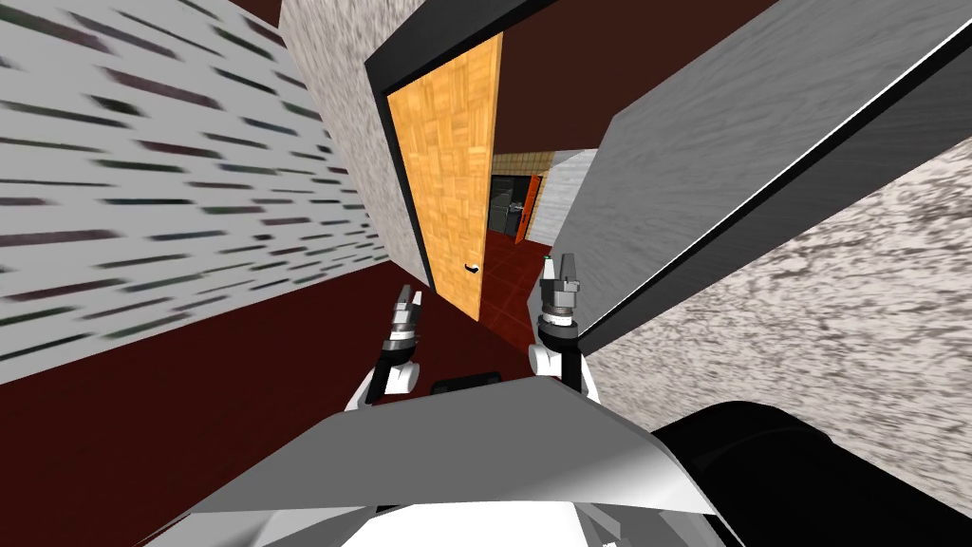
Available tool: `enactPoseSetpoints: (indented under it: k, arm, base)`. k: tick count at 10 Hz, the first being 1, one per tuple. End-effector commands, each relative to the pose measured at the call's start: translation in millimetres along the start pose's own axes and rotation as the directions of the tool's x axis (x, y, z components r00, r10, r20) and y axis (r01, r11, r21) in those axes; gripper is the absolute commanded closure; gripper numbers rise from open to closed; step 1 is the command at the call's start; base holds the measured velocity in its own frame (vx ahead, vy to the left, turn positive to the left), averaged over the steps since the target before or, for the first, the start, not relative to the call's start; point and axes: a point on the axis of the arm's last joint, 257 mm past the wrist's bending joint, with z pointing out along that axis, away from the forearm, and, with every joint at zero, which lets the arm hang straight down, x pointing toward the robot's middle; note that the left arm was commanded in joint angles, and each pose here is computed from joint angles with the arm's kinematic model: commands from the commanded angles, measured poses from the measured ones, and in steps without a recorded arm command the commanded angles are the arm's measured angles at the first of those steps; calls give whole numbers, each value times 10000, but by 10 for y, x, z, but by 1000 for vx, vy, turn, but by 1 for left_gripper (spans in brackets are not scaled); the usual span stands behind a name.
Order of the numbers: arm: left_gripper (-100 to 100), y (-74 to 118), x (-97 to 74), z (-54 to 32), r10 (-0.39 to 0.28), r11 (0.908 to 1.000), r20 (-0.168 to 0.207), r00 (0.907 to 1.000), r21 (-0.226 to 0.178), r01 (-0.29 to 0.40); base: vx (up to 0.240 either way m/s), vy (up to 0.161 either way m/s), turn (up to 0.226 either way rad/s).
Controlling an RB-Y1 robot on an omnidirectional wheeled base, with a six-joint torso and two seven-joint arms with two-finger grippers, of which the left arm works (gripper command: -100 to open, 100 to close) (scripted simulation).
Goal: Push the door open
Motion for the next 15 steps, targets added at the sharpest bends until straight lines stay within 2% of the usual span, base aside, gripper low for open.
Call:
enactPoseSetpoints:
  k: [1, 8, 15]
  arm:
    - [-100, 132, 70, -19, -126, 9997, -111, 9999, -223, 124]
    - [-100, 665, 370, -136, -646, 9911, -565, 9963, -1199, 575]
    - [-100, 1156, 677, -303, -1104, 9718, -986, 9890, -2194, 866]
  base:
    - [90, 34, -89]
    - [90, 51, -96]
    - [87, 58, -94]
